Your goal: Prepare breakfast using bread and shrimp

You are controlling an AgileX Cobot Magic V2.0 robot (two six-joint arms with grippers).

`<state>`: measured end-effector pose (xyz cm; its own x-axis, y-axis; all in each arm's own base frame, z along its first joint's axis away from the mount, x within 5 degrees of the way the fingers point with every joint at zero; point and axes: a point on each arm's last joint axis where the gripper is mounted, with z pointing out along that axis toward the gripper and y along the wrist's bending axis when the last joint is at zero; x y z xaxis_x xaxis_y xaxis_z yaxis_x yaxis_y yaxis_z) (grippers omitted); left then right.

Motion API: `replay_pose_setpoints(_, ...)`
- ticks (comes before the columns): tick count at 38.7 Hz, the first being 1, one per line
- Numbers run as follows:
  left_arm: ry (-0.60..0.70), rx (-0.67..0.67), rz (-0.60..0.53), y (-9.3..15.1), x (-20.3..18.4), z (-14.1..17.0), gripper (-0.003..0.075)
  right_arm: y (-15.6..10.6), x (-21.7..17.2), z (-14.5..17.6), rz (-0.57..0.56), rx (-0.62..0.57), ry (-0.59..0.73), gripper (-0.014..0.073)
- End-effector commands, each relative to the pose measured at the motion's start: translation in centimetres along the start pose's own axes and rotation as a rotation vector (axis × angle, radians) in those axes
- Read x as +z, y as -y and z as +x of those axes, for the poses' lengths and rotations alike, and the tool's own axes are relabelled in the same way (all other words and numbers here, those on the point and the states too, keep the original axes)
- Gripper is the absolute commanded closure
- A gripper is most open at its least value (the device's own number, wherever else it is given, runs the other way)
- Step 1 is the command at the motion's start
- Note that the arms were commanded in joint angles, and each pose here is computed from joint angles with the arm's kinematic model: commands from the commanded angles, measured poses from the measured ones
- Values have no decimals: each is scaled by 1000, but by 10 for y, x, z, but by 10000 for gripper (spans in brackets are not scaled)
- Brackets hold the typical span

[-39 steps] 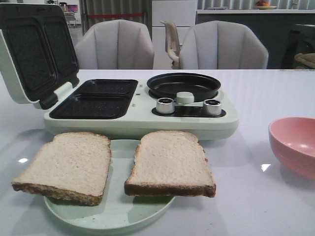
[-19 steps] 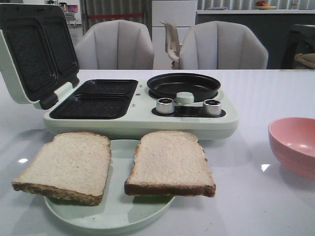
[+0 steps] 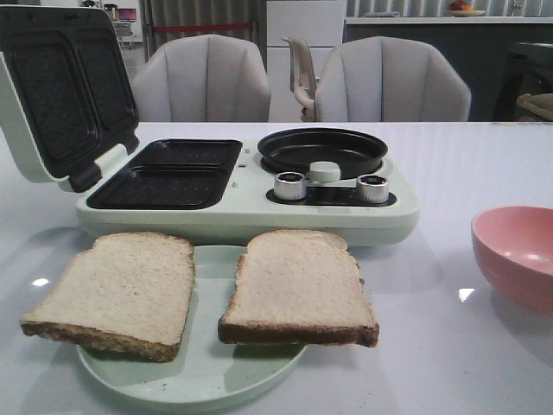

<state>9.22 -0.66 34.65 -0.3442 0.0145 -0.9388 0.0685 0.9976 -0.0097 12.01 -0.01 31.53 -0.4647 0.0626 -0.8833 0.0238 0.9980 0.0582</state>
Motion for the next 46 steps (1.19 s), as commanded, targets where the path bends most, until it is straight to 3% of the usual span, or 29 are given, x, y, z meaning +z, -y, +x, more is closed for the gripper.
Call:
replay_pose_setpoints(1, 50, -16, 7, 1, 7, -15, 621, 0, 15, -12, 7, -5, 0, 561)
replay_pose_setpoints(8, -38, -15, 4, 0, 28, -12, 619, 2, 44, -5, 14, -3, -139, 555)
replay_pose_setpoints(11, -62, -6, -1, 0, 34, -11, 590, 2, 50, -4, 15, -2, -166, 506)
replay_pose_setpoints(13, -79, 7, -9, -1, 38, -11, 528, 2, 54, -3, 16, -2, -181, 428)
replay_pose_setpoints(18, -110, 28, -21, -2, 46, -9, 251, 2, 58, -1, 17, -2, -201, 223)
replay_pose_setpoints(22, -140, 83, -18, -2, 53, -7, 130, 2, 59, -1, 17, -2, -200, 119)
replay_pose_setpoints(30, -236, 250, 128, 20, 73, 2, 169, 2, 59, -1, 17, -1, -204, 111)
replay_pose_setpoints(36, -342, 535, 330, 60, 92, 29, 233, 2, 59, -1, 17, -1, -205, 111)
replay_pose_setpoints(46, -342, 1081, 474, 96, 96, 80, 235, 2, 59, -1, 17, -1, -205, 111)
